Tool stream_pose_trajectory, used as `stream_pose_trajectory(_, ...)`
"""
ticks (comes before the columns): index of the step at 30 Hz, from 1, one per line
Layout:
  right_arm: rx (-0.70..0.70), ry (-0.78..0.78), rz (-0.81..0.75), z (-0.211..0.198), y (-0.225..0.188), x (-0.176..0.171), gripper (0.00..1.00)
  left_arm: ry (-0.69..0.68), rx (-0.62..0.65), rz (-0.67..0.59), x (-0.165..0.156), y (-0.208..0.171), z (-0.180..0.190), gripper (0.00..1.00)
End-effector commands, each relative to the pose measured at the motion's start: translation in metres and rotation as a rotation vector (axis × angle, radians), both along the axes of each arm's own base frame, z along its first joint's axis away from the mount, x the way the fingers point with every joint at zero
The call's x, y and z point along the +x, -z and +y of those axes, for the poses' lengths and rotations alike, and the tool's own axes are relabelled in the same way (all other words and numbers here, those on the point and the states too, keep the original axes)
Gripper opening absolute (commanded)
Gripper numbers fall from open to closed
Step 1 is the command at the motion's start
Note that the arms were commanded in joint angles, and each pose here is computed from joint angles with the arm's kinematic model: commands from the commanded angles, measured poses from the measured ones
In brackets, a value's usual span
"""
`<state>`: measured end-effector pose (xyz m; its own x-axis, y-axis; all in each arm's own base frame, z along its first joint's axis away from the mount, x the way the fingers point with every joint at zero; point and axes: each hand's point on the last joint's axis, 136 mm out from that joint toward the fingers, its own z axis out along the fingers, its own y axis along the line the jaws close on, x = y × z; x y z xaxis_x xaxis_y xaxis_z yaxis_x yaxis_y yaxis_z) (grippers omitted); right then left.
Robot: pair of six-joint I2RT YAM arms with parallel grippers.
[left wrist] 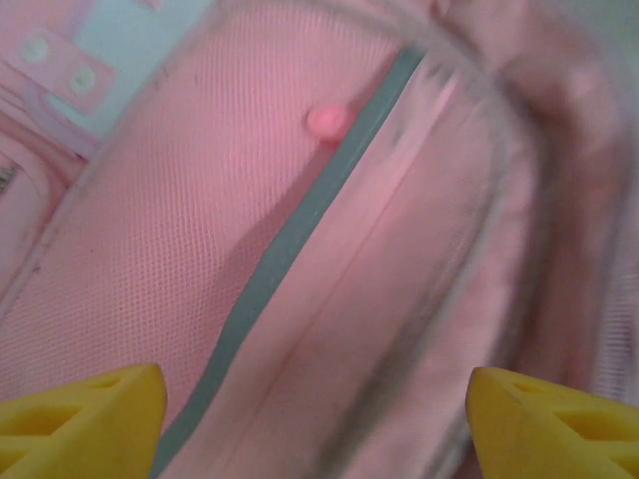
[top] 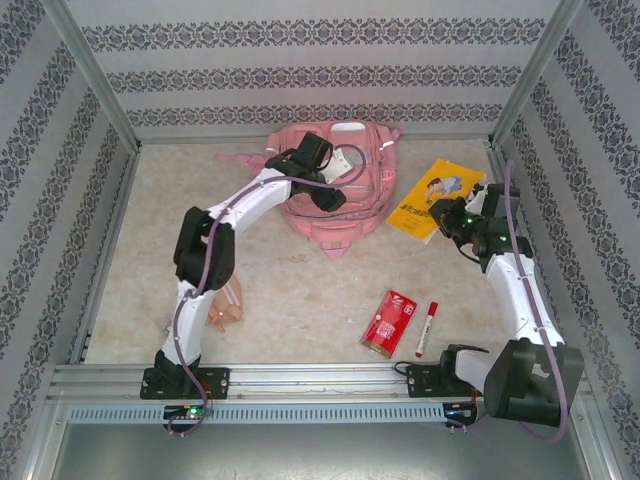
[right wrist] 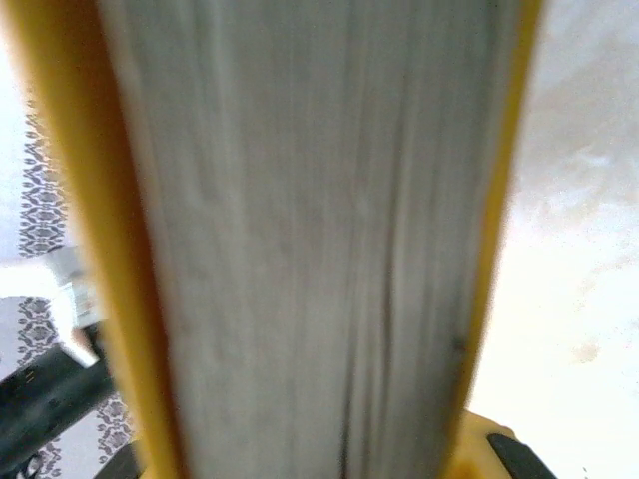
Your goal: Pack the student bag
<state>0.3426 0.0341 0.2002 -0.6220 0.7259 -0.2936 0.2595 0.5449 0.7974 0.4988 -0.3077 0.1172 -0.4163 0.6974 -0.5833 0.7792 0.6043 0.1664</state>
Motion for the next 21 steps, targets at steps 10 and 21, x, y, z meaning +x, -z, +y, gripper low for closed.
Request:
stream_pose_trajectory(10,0.003,-0.171,-0.111,0.024,-0.025,-0.003,0.00,-0.037,0.184,0.016,0.032,0.031,0.016,0.23)
stream_pose_trajectory(21,0.289,-0.627,-0.079,0.117,-0.024,-0.048,0.00,-0.172,-0.038,-0.299,0.044,-0.149,0.019,0.00)
